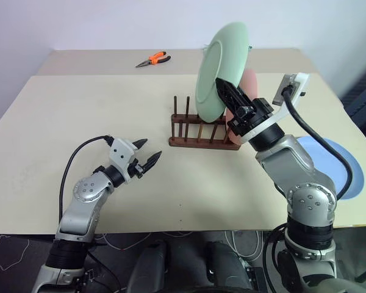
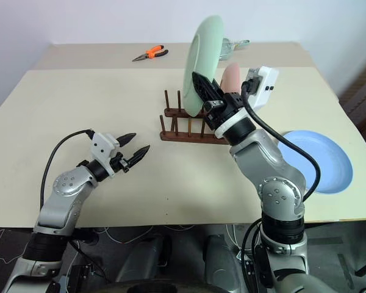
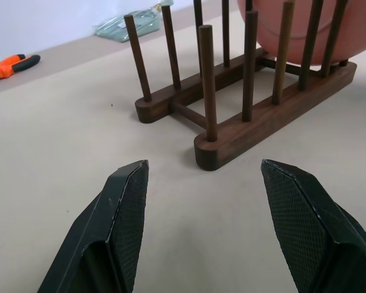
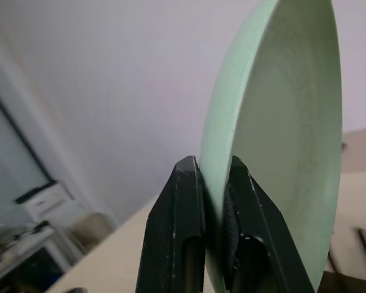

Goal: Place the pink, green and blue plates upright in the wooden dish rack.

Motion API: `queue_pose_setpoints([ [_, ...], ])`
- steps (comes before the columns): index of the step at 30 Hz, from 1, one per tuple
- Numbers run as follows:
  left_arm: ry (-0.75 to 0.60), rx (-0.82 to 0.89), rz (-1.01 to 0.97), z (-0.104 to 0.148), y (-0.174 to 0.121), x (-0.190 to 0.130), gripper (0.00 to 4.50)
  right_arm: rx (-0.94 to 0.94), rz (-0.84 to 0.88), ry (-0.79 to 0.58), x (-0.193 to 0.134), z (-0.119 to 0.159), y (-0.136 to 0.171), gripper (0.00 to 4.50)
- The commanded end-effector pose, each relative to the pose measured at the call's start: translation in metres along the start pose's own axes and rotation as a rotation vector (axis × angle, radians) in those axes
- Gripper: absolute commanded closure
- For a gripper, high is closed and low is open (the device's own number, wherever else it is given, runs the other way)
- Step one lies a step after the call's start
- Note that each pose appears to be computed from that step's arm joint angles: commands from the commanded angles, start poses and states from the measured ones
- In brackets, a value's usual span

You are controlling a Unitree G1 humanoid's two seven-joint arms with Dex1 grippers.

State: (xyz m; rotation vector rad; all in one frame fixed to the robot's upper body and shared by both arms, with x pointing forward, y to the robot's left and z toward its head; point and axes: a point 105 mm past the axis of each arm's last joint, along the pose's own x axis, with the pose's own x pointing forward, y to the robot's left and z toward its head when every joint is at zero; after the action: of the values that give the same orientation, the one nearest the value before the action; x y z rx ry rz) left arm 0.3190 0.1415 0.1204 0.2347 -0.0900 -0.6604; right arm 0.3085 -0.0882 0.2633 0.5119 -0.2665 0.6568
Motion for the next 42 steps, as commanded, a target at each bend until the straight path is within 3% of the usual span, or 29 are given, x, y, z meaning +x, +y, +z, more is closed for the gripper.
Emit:
queue_pose_setpoints([
  [1, -0.041, -0.02, -0.064, 0.012, -0.012, -0.002, 1.47, -0.052, -0.03, 0.009, 0.001, -0.001, -0.005, 4.43],
  [7, -0.017, -0.061, -0.156, 0.009, -0.031, -0.003, 1.47, -0.097, -0.066, 0.089, 0.006, -0.015, -0.015, 4.43],
  [10, -0.012, -0.065, -0.163, 0.009, -0.034, -0.002, 1.47, -0.125, -0.057, 0.121, 0.008, -0.019, -0.016, 3.26],
  [15, -0.008, -0.068, -0.169, 0.009, -0.036, -0.001, 1.47, -0.31, -0.015, 0.142, 0.012, -0.015, -0.012, 0.74],
  [21, -0.002, -0.068, -0.176, 0.008, -0.039, -0.001, 1.47, -0.582, 0.091, 0.095, 0.016, 0.012, 0.001, 0.74],
  [24, -0.003, -0.07, -0.178, 0.008, -0.039, -0.001, 1.47, -0.75, 0.102, 0.034, 0.011, 0.048, -0.001, 0.74],
  [27, -0.002, -0.07, -0.184, 0.008, -0.039, 0.0, 1.47, -0.795, -0.049, -0.033, -0.01, 0.101, -0.035, 0.74],
  [30, 0.0, -0.073, -0.197, 0.006, -0.041, 0.001, 1.47, -0.818, -0.254, 0.035, -0.042, 0.12, -0.086, 0.74],
  [34, 0.003, -0.072, -0.228, 0.005, -0.045, 0.004, 1.47, -0.815, -0.419, 0.319, -0.092, 0.082, -0.139, 0.74],
  [37, 0.002, -0.065, -0.242, 0.005, -0.045, 0.008, 1.47, -0.728, -0.456, 0.491, -0.117, 0.037, -0.151, 0.74],
  [42, 0.001, -0.058, -0.254, 0.005, -0.045, 0.01, 1.47, -0.684, -0.57, 0.664, -0.146, -0.011, -0.169, 0.74],
])
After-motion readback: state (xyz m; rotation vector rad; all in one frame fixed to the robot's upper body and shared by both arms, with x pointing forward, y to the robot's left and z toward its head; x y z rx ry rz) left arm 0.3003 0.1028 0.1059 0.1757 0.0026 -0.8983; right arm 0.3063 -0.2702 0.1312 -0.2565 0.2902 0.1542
